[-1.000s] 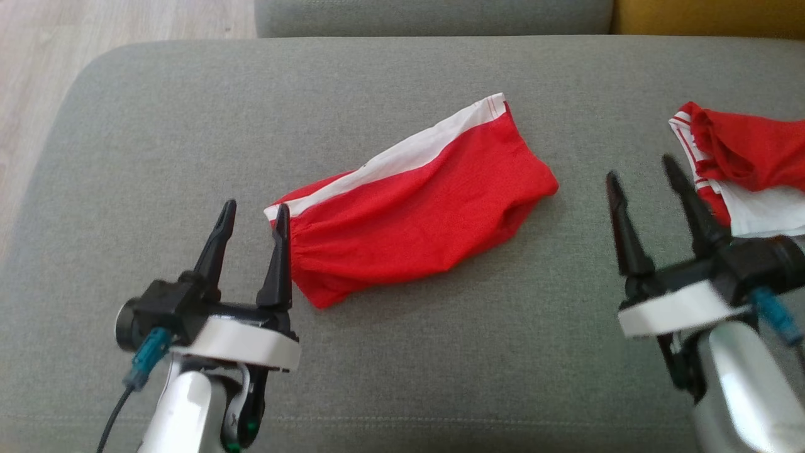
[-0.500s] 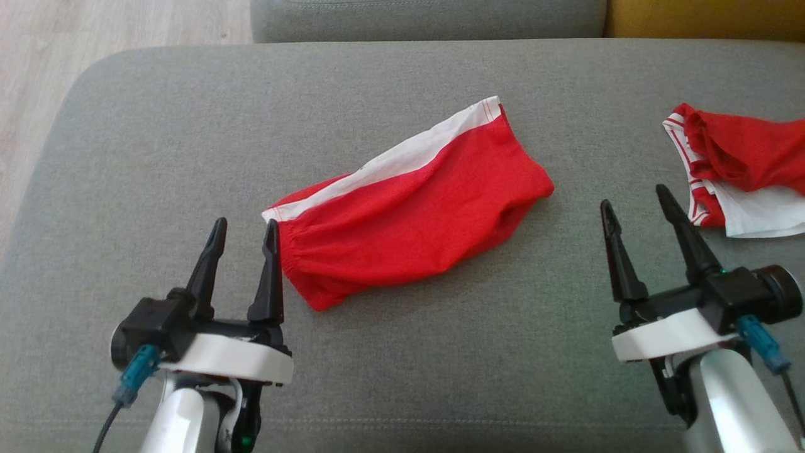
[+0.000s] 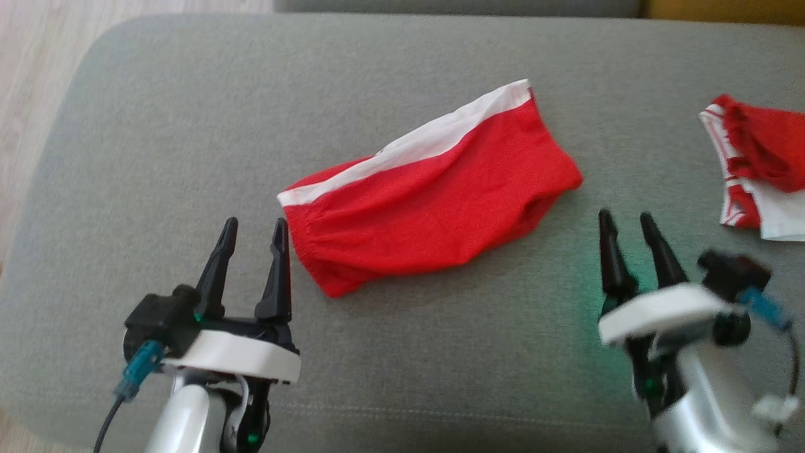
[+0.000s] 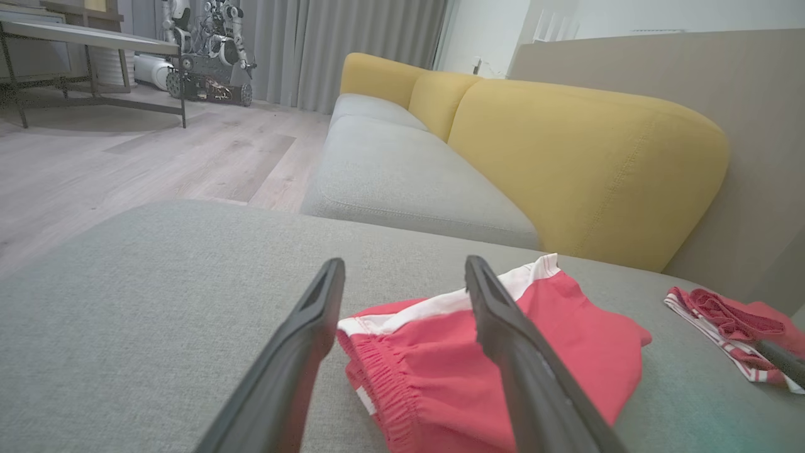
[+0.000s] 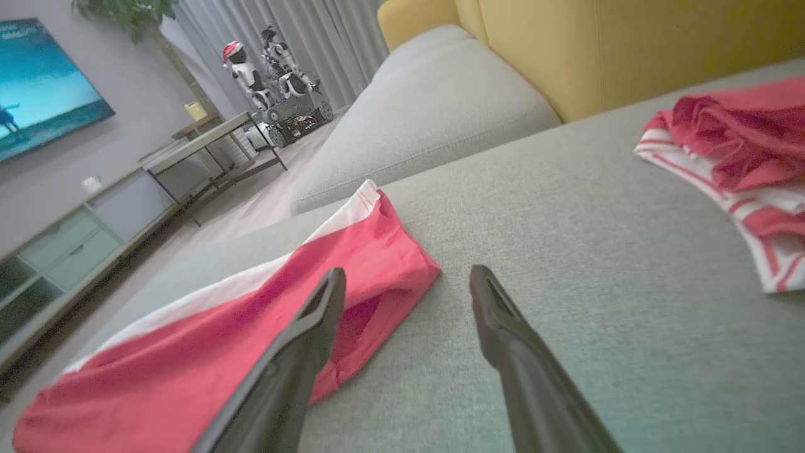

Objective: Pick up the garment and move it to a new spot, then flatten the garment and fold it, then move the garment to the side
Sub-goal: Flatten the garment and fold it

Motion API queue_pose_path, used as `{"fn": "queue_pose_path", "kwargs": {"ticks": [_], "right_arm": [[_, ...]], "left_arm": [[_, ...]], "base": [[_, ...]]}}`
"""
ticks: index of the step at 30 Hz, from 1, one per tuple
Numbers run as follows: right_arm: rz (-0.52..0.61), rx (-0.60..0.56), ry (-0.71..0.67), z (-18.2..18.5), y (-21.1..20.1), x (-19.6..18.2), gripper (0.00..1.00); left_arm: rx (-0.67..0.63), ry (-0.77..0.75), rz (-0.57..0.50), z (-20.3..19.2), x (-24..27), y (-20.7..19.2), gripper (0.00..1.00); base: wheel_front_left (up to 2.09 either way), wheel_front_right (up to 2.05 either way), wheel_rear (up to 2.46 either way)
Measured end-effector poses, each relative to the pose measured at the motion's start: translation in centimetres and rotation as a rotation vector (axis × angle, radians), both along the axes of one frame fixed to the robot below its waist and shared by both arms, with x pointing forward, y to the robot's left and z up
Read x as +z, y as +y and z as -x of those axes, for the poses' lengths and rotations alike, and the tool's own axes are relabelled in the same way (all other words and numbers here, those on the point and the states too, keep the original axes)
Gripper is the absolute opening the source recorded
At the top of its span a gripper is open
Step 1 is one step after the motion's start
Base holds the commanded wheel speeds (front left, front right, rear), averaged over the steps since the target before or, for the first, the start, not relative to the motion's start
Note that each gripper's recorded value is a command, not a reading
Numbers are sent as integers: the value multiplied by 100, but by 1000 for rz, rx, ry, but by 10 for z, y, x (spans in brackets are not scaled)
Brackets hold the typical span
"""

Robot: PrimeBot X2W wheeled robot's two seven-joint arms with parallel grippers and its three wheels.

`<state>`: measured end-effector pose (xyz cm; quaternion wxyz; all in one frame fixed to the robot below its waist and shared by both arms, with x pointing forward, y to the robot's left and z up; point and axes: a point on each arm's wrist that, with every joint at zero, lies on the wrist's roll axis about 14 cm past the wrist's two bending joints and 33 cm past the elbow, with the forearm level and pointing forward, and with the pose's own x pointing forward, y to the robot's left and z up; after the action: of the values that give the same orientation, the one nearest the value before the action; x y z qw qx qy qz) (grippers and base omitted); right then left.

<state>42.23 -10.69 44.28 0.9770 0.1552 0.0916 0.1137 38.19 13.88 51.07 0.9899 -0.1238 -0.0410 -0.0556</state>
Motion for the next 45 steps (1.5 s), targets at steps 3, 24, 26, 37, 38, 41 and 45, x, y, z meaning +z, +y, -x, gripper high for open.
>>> {"fn": "queue_pose_path", "kwargs": {"ticks": [3, 24, 26, 37, 38, 41, 45], "right_arm": [[-117, -22, 83, -21, 3, -6, 100], [-270, 63, 497, -88, 62, -70, 100], [-255, 93, 506, -91, 69, -69, 0], [-245, 60, 428, -84, 63, -58, 0], [-249, 42, 414, -83, 58, -56, 0], [-253, -14, 368, -82, 40, -53, 0], [-272, -119, 310, -78, 7, -48, 0]], "left_arm": [[7, 12, -1, -2, -4, 3, 100], [108, 71, -23, 3, -20, 34, 100], [112, 73, -25, 4, -20, 36, 100], [101, 53, -21, 4, -13, 31, 100], [96, 50, -19, 4, -12, 29, 100], [77, 45, -7, 1, -11, 23, 100], [47, 35, 0, -2, -9, 13, 100]], "base": [[0, 0, 0], [0, 0, 0], [0, 0, 0], [0, 0, 0], [0, 0, 0], [0, 0, 0], [0, 0, 0]]}}
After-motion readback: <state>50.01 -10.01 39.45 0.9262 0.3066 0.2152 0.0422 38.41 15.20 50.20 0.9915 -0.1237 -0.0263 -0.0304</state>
